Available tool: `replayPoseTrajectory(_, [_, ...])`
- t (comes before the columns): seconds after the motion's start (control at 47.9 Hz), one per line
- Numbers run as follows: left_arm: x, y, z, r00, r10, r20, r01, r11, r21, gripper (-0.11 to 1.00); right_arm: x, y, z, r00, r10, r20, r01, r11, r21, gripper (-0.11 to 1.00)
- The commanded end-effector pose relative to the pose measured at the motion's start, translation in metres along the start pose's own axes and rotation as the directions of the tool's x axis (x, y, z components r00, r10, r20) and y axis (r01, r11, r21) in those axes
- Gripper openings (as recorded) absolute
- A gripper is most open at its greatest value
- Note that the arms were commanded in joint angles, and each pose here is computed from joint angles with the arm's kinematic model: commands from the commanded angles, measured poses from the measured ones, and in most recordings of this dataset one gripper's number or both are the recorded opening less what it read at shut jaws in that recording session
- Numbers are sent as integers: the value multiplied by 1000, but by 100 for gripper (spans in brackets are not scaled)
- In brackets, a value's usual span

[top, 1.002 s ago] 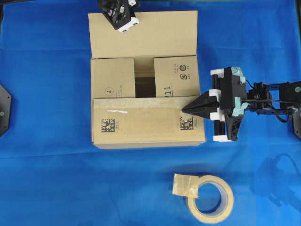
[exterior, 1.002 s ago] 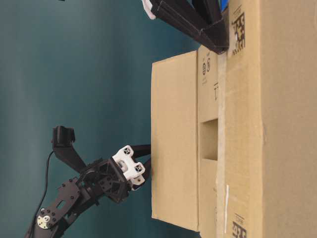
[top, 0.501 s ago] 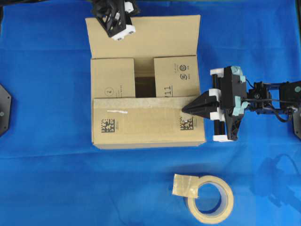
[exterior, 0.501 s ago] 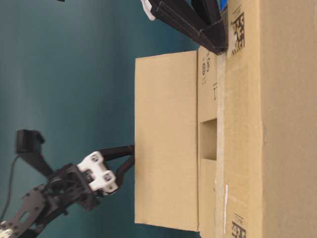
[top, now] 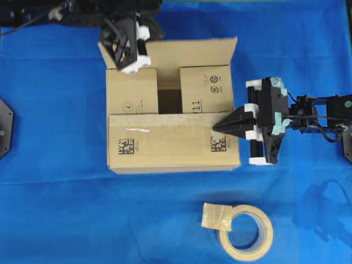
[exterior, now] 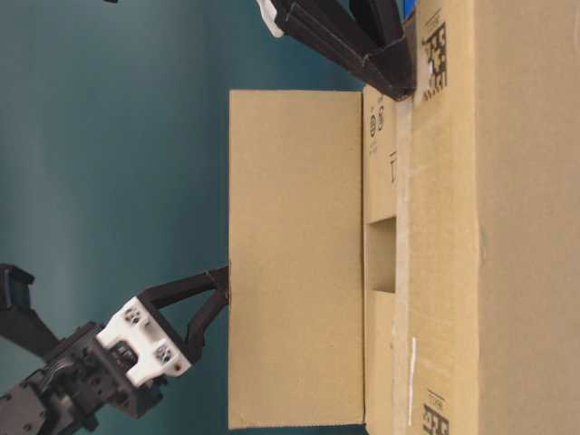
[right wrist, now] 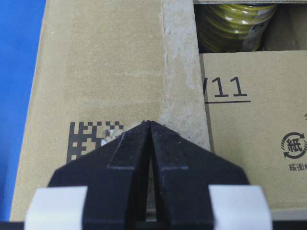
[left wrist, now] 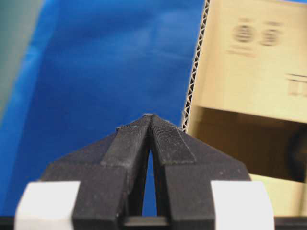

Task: Close the cardboard box.
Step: 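Fold the back flap forward over the box with the left gripper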

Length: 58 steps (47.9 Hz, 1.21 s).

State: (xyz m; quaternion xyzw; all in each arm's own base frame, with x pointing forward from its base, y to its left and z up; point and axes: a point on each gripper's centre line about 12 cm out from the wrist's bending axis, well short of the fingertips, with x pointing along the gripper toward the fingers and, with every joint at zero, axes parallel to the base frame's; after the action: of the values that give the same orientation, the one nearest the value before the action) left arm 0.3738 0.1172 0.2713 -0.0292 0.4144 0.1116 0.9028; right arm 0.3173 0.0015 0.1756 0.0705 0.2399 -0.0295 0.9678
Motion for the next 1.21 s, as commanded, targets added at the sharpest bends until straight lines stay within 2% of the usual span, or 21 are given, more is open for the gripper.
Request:
replayPoseTrajectory(0.0, [-4,-13,-1,1000,-19,4,19,1000,1,0,-2,-1,10,999,-1,36,1,1000,2,0])
replayPoseTrajectory(0.104, [-4,-26,-5,999,-43,-3,43,999,-14,0,-3,0,11,999,0,40,0,1000,1,0])
replayPoseTrajectory(0.25, [-5,-46,-10,997,-76,-10,76,997,-13,0,-6,0,12,999,1,46,-1,1000,1,0])
replayPoseTrajectory(0.48, [-2,-66,-25,994,-108,24,109,994,-12,0,-9,0,16,998,3,61,-3,1000,2,0])
replayPoseTrajectory(0.73, [12,-77,-51,990,-128,53,130,991,-36,0,-10,-1,17,998,0,66,0,1000,1,0])
replayPoseTrajectory(0.918, [21,-85,-70,987,-141,70,144,989,-37,0,-10,-5,18,998,-9,69,9,1000,5,0])
replayPoseTrajectory(1.189, [25,-86,-82,983,-145,110,152,987,-54,0,-10,-9,19,997,-23,76,23,1000,12,0])
